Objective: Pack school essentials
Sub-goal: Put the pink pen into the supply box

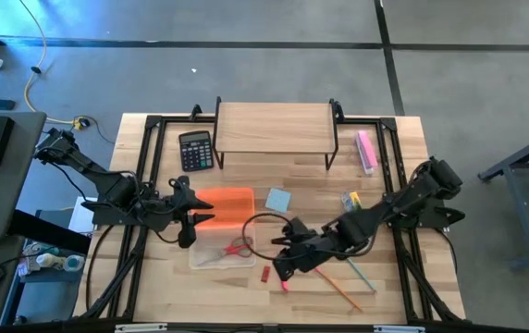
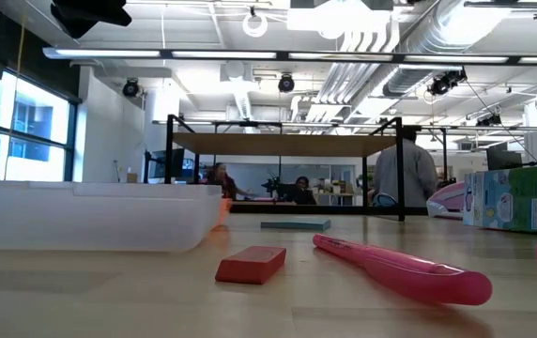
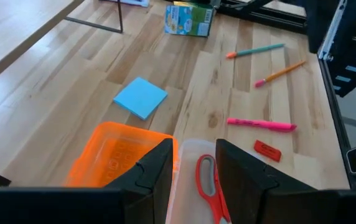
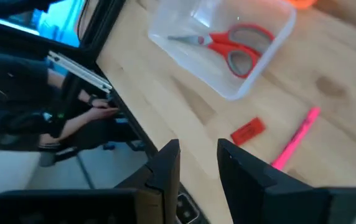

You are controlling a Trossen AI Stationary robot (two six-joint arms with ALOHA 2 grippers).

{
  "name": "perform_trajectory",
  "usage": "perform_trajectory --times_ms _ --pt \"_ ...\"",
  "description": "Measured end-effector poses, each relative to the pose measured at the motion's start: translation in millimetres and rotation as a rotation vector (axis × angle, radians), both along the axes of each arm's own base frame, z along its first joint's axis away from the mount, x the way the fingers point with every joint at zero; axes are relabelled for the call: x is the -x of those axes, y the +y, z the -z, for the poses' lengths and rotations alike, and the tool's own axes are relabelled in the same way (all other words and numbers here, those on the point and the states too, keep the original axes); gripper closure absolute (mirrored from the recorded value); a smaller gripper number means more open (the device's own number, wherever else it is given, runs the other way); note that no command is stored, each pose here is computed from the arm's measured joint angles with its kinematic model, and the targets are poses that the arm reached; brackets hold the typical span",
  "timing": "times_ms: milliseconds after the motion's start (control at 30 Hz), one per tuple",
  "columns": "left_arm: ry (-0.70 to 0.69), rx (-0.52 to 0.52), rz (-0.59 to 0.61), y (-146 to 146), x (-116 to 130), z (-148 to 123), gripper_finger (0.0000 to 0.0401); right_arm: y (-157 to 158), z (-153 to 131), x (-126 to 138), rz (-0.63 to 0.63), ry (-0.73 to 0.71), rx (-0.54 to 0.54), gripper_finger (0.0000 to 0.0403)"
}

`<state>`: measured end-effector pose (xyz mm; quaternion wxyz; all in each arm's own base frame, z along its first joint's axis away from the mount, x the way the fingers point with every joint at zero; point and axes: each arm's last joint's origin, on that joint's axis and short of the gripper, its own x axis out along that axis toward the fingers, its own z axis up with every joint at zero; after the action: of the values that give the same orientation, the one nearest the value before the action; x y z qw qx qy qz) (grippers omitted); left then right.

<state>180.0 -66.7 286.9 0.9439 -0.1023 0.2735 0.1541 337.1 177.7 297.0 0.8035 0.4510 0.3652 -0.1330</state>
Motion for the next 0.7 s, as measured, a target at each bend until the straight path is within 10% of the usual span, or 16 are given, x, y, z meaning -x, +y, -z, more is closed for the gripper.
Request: perform_trajectory --times_ms 700 --pt "0.092 0.036 0.007 1 6 7 0.0291 24 35 -29 0.021 0.344 0.044 0.0304"
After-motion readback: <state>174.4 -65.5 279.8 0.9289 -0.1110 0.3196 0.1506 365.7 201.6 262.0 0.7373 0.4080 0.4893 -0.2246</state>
